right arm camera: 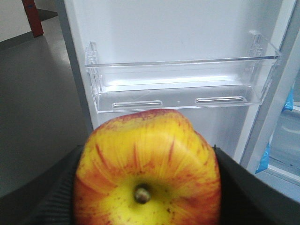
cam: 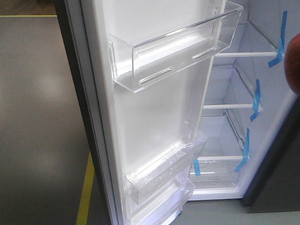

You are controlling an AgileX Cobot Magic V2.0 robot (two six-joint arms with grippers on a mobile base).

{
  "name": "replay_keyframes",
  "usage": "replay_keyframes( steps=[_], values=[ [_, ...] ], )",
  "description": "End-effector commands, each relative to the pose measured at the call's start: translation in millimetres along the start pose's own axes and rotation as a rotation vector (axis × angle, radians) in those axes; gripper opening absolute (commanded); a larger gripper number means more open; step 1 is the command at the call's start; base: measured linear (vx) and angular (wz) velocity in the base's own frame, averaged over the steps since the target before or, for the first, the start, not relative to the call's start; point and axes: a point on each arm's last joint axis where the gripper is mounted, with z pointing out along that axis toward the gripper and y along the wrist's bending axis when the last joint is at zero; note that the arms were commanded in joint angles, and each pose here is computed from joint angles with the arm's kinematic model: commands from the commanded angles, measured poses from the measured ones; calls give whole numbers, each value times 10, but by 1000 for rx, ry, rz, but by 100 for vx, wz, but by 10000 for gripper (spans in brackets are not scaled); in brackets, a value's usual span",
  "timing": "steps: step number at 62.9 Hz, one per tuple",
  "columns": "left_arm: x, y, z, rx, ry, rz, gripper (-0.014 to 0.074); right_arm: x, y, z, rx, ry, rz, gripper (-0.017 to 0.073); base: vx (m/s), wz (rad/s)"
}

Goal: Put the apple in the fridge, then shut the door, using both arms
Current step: 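Move the right gripper with the apple up toward the top door bin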

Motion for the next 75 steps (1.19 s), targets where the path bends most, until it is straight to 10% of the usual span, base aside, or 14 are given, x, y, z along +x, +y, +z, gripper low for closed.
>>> replay_keyframes(
  steps=[1,75],
  values=[
    [15,-17,14,26,-42,-2,-6,-114,4,-29,10,-87,1,-6,0,0],
    [15,-17,14,26,-42,-2,-6,-116,4,-29,10,-89,1,-6,0,0]
  ],
)
